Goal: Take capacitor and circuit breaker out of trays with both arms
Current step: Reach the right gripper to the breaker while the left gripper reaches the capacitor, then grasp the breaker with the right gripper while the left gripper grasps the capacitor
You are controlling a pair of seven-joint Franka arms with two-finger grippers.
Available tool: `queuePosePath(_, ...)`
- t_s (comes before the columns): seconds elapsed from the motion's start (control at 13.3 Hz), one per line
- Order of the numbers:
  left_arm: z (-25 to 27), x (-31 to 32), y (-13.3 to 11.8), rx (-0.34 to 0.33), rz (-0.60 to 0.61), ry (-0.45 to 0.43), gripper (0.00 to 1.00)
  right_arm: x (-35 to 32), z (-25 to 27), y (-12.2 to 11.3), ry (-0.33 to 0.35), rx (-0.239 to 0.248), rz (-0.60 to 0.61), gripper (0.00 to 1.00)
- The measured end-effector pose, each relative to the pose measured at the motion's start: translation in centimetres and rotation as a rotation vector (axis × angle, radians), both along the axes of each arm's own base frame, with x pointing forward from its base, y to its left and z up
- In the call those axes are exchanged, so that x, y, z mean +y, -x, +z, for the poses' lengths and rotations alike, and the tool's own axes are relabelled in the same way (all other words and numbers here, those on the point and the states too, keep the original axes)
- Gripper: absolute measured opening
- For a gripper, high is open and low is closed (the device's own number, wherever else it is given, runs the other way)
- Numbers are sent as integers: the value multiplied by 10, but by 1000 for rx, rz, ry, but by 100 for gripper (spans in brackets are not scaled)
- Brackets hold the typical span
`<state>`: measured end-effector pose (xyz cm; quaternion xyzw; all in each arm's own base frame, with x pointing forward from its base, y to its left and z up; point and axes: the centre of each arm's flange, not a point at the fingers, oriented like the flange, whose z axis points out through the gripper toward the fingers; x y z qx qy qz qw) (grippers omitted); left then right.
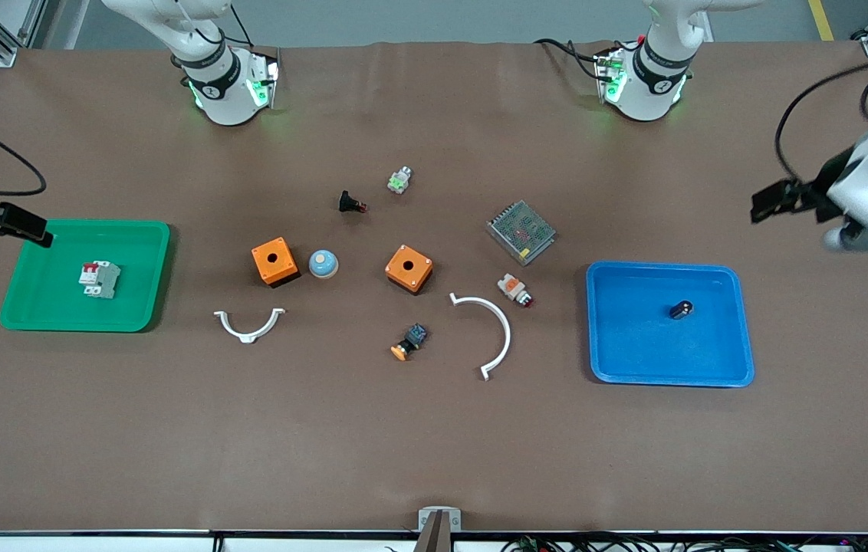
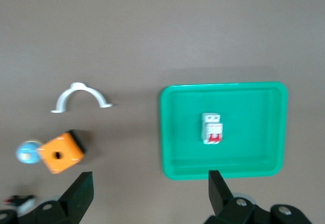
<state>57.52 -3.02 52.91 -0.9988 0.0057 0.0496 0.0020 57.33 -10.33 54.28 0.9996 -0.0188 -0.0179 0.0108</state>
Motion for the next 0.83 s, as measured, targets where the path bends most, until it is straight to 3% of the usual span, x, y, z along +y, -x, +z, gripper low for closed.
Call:
queuePosePath(0.23,-107,0,-4,-41,0,5,100,-68,-78,10,-5,7,6,100)
queuePosePath(0.45,-207,9,15,-100,15,10,100,-104,-146,17,-28,73,-16,100)
queuePosePath(0.68,-286,12,24,-104,22,16,96,-127,-206,22,-54,145,-47,100)
queuePosePath(0.83,-317,11,24,-90,23,18,78,-130,-237,28,-56,146,-53,100)
